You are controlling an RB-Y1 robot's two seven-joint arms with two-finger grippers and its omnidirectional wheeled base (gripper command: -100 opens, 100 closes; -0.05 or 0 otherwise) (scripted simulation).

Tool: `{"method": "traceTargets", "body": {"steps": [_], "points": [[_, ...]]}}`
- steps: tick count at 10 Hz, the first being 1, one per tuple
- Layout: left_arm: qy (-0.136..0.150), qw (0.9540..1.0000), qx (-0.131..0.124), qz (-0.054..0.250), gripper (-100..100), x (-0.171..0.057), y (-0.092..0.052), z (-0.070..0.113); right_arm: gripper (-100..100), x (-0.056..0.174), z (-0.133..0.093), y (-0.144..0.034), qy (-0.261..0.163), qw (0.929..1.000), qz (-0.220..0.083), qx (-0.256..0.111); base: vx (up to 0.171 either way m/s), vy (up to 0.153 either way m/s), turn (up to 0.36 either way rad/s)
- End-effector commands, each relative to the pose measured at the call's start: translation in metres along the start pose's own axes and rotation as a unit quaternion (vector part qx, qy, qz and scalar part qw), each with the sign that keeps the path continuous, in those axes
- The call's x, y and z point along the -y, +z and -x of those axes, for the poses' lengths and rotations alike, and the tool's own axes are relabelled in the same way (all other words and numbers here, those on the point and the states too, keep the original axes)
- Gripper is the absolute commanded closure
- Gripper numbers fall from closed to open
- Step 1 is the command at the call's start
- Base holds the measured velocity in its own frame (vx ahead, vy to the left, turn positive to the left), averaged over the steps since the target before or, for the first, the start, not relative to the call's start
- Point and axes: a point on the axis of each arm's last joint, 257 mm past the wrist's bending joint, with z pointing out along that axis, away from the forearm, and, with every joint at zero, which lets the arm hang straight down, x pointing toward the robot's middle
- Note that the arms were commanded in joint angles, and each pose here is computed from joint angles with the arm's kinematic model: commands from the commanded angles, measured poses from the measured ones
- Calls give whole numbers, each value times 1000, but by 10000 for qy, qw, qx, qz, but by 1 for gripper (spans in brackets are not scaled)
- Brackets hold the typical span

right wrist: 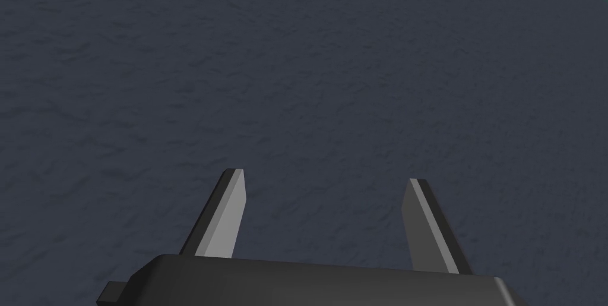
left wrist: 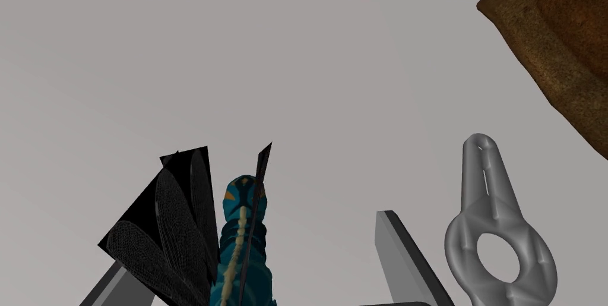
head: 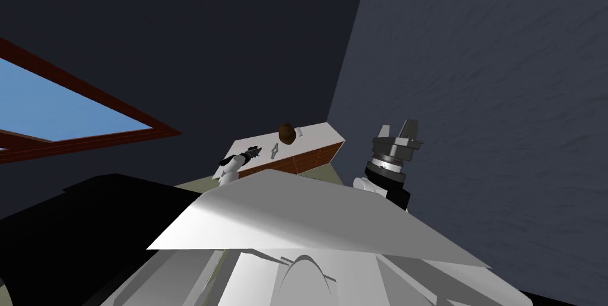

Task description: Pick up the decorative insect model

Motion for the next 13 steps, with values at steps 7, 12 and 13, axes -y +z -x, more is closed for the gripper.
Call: {"method": "traceTargets", "body": {"steps": [7, 12, 13], "points": [[264, 9984, -46, 503, -100, -57, 43, -21, 0, 0, 0, 0, 0, 10000, 0, 0, 6, -15, 148], [355, 9969, 81, 703, -100, -82, 62, -18, 0, 0, 0, 0, 0, 10000, 0, 0, 4, -11, 98], [526, 9951, -18, 843, -100, -99, 71, -34, 0, 0, 0, 0, 0, 10000, 0, 0, 3, -12, 345]]}}
